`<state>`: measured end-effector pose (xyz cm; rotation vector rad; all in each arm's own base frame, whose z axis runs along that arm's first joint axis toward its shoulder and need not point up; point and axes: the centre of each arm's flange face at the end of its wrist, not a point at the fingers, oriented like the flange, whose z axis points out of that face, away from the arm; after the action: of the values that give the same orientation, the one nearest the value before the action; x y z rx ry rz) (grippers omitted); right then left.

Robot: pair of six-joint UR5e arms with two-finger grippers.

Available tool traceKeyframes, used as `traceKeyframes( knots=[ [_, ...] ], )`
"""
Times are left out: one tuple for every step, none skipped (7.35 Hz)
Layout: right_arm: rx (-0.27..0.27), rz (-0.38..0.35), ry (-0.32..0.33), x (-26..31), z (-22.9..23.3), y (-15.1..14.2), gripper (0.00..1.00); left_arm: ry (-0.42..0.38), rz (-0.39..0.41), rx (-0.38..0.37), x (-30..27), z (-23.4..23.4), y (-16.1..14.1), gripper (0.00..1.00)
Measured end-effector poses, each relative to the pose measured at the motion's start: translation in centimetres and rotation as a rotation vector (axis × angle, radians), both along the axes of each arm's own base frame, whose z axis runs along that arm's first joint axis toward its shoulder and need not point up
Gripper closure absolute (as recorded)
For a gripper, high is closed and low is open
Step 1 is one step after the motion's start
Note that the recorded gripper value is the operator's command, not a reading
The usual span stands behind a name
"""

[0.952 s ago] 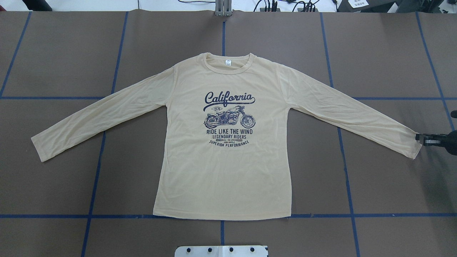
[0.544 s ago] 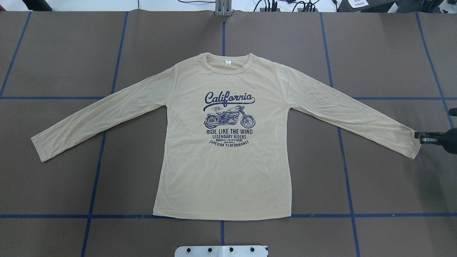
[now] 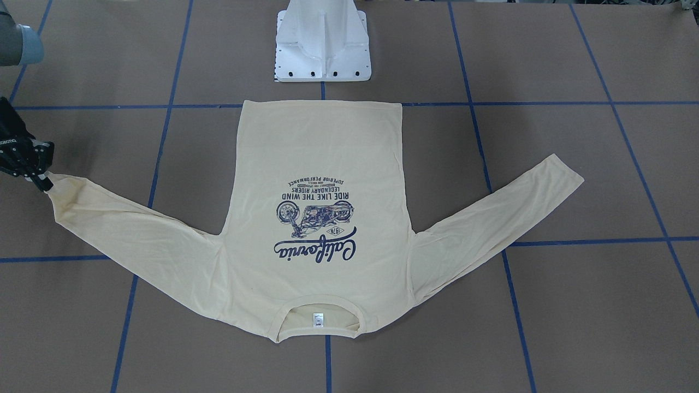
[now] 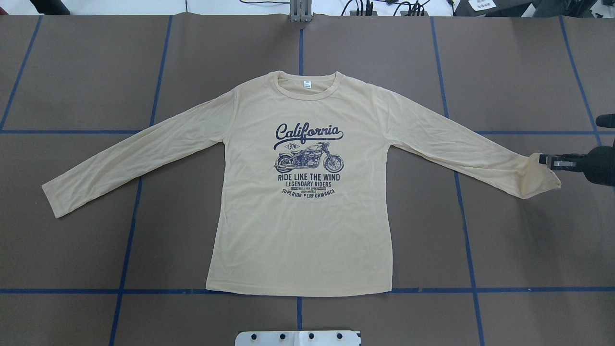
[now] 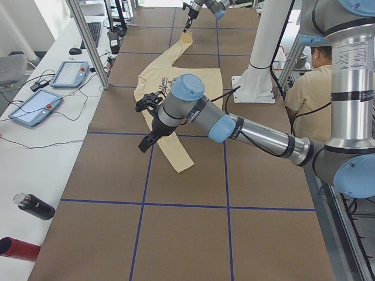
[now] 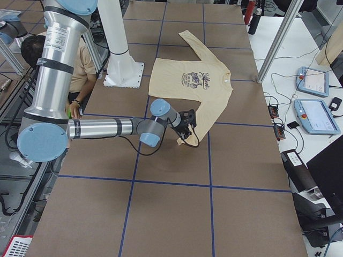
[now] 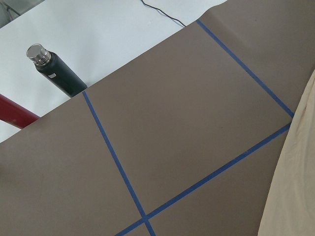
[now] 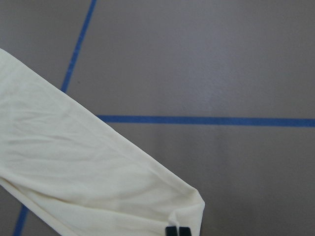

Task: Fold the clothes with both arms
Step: 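Carry the sleeve with the right gripper across onto the shirt's chest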

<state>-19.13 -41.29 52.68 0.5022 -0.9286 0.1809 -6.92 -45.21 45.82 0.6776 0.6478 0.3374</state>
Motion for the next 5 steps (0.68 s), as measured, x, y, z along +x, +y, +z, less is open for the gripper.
traceKeyframes(
  knots=[
    [-0.009,0.034,-0.021,-1.9,-6.0,-2.9,1.00,0.000,0.000,-0.001,0.0,0.0,0.0,0.00],
    [-0.011,0.072,-0.035,-4.7,-12.0,-6.0,1.00,0.001,-0.002,-0.002,0.0,0.0,0.0,0.00],
    [-0.016,0.112,-0.038,-8.8,-18.4,-8.6,1.00,0.002,-0.003,-0.003,0.0,0.0,0.0,0.00],
    [-0.027,0.159,-0.029,-13.7,-24.5,-10.2,1.00,0.003,-0.004,-0.004,0.0,0.0,0.0,0.00],
    [-0.030,0.213,-0.021,-19.0,-29.9,-11.0,1.00,0.003,-0.004,-0.005,0.0,0.0,0.0,0.00]
  ],
)
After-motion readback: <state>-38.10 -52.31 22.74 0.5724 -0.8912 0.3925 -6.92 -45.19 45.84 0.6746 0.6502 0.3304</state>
